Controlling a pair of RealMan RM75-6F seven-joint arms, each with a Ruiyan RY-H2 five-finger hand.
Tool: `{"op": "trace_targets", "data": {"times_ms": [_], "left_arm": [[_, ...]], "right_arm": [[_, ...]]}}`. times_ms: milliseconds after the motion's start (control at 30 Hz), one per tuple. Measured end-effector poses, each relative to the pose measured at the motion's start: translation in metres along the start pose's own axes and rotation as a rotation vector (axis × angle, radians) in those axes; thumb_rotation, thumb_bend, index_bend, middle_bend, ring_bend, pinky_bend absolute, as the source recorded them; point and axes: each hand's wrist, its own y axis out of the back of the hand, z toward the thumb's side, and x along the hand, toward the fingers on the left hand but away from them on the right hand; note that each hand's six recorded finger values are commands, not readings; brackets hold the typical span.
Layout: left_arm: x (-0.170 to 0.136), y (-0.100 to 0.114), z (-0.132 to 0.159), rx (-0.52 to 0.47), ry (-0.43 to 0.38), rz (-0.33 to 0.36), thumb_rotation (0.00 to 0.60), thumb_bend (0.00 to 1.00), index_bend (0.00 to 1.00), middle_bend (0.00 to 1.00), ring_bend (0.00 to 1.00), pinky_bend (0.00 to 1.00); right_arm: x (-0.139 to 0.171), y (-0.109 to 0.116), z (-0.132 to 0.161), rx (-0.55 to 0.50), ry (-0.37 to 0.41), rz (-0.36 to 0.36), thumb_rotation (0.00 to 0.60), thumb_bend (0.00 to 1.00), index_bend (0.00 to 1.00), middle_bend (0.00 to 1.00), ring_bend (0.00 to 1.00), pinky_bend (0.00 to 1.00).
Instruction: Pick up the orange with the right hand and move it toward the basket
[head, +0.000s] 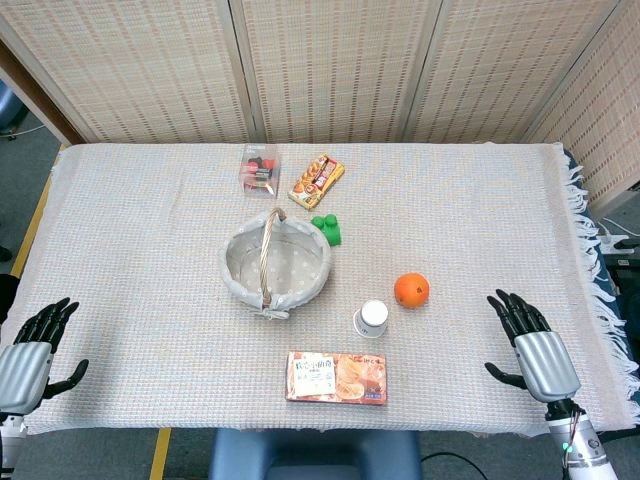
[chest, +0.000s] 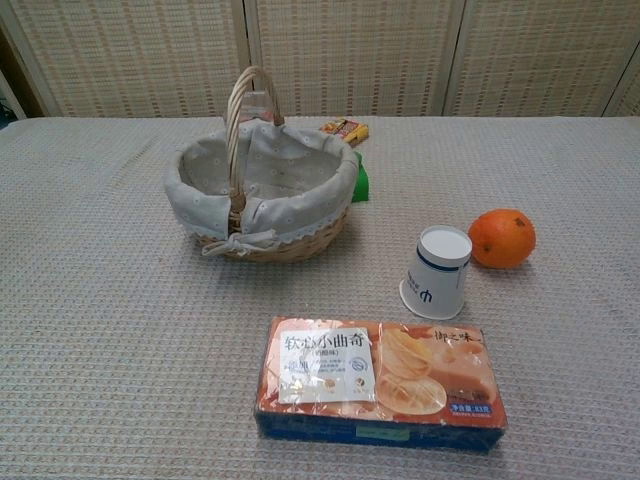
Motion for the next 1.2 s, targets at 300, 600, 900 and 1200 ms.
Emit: {"op": "trace_targets", "data": {"times_ms": [300,600,900,1200], "left_arm": [[0.0,0.0,0.0,-0.002,0.001,0.002,0.6,0.33,0.0,0.0,0.0,0.1],[0.002,-0.001,-0.002,-0.016,0.007,-0.011,0.6,0.32,0.0,0.0,0.0,0.1],[0.003,-0.002,-0.006,-0.032,0.025,-0.029,0.6,0.33,0.0,0.0,0.0,0.1],[0.004,-0.001,-0.01,-0.051,0.04,-0.042,0.6,0.33,0.0,0.0,0.0,0.1]], "right_arm": [[-0.005,0.001,-0.003,-0.011,-0.034,0.034,0.6,0.01,0.0,0.0,0.0,0.13],[-0.042,-0.005,0.002,0.058,-0.076,0.123,0.6,0.0,0.0,0.0,0.0,0.13],[-0.113,-0.037,0.043,0.105,-0.089,0.201,0.6,0.0,0.0,0.0,0.0,0.13],[-0.162,-0.085,0.092,0.12,-0.094,0.271,0.6,0.01,0.0,0.0,0.0,0.14]]}}
